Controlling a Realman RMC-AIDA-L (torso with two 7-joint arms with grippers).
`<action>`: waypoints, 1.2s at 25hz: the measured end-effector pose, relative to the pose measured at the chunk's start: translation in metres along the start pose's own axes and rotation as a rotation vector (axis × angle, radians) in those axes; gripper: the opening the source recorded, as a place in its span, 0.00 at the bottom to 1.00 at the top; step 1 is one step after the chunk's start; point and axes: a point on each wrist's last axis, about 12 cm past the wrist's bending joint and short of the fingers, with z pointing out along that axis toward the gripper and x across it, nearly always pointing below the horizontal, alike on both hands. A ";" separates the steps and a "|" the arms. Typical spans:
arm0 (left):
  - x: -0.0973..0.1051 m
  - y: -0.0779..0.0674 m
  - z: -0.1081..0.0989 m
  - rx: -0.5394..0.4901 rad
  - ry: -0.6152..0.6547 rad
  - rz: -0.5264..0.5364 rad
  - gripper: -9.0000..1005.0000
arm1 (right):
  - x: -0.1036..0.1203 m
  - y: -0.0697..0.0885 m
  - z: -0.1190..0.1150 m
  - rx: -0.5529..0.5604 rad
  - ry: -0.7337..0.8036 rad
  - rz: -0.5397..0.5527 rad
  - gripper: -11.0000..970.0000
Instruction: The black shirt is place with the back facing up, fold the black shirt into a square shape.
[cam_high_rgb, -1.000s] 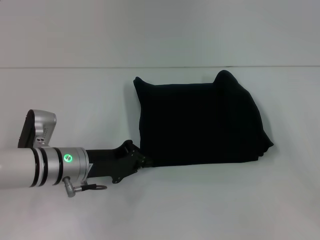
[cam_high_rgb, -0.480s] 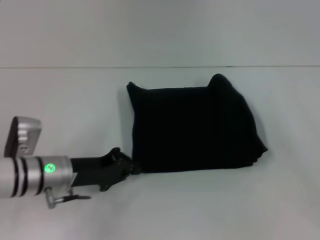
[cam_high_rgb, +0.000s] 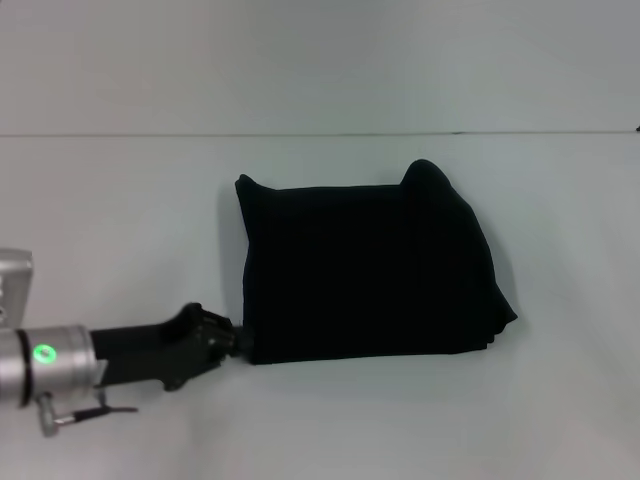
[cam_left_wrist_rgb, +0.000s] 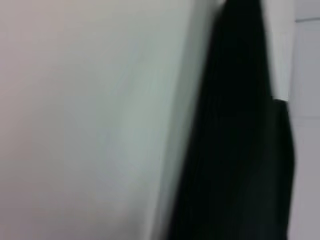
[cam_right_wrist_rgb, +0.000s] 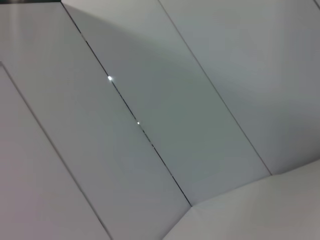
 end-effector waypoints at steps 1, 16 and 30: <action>-0.003 -0.002 -0.005 0.005 0.001 0.015 0.02 | 0.000 0.000 0.000 -0.002 0.005 -0.001 0.89; -0.038 -0.069 -0.023 0.135 0.023 1.061 0.53 | 0.030 0.014 0.021 -0.169 0.482 -0.319 0.89; -0.023 -0.086 0.032 0.083 0.055 1.364 0.86 | 0.062 0.022 0.052 -0.180 0.465 -0.326 0.89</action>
